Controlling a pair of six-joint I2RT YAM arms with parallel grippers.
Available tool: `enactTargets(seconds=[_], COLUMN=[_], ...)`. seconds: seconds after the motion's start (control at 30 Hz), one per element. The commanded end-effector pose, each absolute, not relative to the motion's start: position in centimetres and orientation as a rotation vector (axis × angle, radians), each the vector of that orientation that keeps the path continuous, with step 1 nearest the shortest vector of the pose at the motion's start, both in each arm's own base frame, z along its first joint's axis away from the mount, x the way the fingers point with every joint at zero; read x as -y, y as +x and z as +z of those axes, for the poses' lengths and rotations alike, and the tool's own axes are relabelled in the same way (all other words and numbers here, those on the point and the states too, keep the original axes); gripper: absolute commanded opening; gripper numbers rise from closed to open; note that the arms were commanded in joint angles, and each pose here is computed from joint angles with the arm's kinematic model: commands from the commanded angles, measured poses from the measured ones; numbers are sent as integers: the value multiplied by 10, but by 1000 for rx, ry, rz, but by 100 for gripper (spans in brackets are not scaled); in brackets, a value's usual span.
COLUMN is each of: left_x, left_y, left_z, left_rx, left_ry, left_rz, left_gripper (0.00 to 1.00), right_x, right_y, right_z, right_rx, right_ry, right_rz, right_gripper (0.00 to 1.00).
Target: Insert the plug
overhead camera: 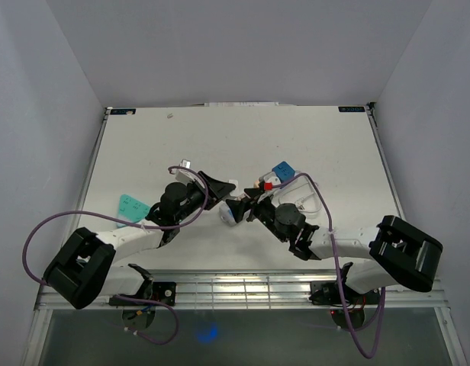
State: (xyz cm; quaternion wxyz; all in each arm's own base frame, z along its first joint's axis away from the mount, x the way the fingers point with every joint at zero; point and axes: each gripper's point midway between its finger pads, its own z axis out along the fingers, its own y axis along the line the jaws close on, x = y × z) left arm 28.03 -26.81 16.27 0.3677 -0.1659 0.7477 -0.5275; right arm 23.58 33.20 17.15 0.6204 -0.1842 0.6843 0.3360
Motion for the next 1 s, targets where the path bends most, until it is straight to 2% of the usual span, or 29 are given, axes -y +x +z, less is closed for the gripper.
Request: enactTargets(seconds=[0.0, 0.3, 0.47, 0.53, 0.57, 0.6, 0.7, 0.8, 0.83, 0.9, 0.97], left_x=[272, 280, 283, 285, 286, 286, 290, 294, 294, 294, 295], left_y=[281, 274, 269, 269, 269, 269, 268, 266, 267, 267, 267], left_z=[178, 185, 186, 184, 184, 183, 183, 181, 179, 178, 180], left_rx=[-1853, -1844, -1848, -1857, -1857, -1861, -1868, -1878, -1883, -1885, -1883], left_ry=[-428, -409, -404, -406, -403, -404, -386, -363, -366, -367, -355], left_rz=[-1414, -1469, -1497, -1499, -1502, -1503, -1517, -1527, -1524, -1525, -1524], left_gripper=[33, 33, 33, 34, 34, 34, 39, 42, 42, 49, 60], right_x=[-330, -337, -333, -336, -336, -337, -335, -330, -329, -326, -324], right_y=[243, 253, 261, 264, 264, 264, 264, 264, 263, 262, 261], right_z=[194, 187, 195, 197, 197, 198, 200, 203, 205, 207, 207], right_rx=[-1494, -1515, -1467, -1457, -1458, -1453, -1445, -1439, -1434, -1429, -1429], right_ry=[-314, -287, -236, -243, -245, -244, -237, -225, -222, -219, -221], right_rz=[771, 724, 697, 684, 682, 687, 689, 684, 685, 685, 682], right_gripper=[78, 75, 63, 62, 58, 46, 28, 23, 19, 8, 8])
